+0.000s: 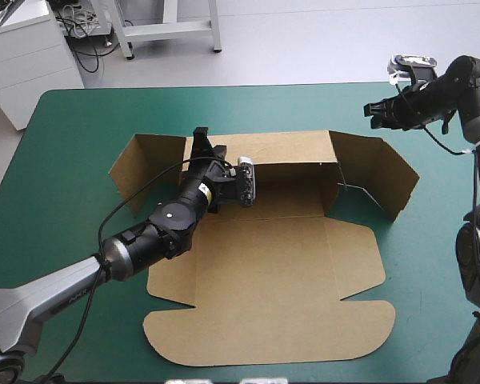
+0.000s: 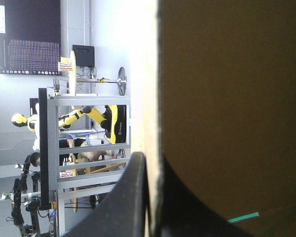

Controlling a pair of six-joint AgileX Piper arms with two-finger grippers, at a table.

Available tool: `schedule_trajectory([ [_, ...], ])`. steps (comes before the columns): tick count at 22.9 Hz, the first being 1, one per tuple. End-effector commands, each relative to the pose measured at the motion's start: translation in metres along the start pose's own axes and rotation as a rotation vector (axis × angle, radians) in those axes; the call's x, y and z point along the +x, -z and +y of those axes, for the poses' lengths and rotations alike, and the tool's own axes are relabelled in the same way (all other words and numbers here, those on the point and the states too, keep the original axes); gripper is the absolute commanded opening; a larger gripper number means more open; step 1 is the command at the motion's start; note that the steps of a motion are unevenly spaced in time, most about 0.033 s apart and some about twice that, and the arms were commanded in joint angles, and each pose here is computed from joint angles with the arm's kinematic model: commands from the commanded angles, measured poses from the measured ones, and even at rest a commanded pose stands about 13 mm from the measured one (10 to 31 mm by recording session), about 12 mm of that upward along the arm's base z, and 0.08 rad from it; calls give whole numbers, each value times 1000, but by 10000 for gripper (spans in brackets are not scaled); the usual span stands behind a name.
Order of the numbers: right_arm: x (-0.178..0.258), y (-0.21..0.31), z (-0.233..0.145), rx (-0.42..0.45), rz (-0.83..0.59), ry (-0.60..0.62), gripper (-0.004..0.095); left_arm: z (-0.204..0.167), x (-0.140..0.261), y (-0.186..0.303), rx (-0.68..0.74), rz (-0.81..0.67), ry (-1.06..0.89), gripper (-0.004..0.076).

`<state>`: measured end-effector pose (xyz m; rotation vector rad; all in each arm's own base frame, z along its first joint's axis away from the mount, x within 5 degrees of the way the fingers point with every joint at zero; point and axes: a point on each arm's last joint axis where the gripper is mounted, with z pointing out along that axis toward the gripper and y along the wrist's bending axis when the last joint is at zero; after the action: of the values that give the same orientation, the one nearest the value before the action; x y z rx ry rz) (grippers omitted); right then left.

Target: Fold the box

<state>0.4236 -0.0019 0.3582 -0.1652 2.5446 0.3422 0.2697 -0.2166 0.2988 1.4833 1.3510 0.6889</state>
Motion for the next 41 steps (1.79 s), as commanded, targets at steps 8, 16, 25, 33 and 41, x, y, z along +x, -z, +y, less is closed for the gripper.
schedule_trajectory([
  [8,-4,32,15,-62,-57,56,424,8,3,4,-33,39,56,-32],
  [16,16,10,18,-170,37,53,423,8,3,4,-33,39,70,-32],
  [25,42,37,34,-200,-61,110,423,8,4,4,-36,45,70,-32],
  [33,67,23,28,-174,51,70,407,12,8,4,-59,89,96,-32],
  [41,72,27,21,-194,91,18,407,41,-7,4,-122,29,118,-21],
])
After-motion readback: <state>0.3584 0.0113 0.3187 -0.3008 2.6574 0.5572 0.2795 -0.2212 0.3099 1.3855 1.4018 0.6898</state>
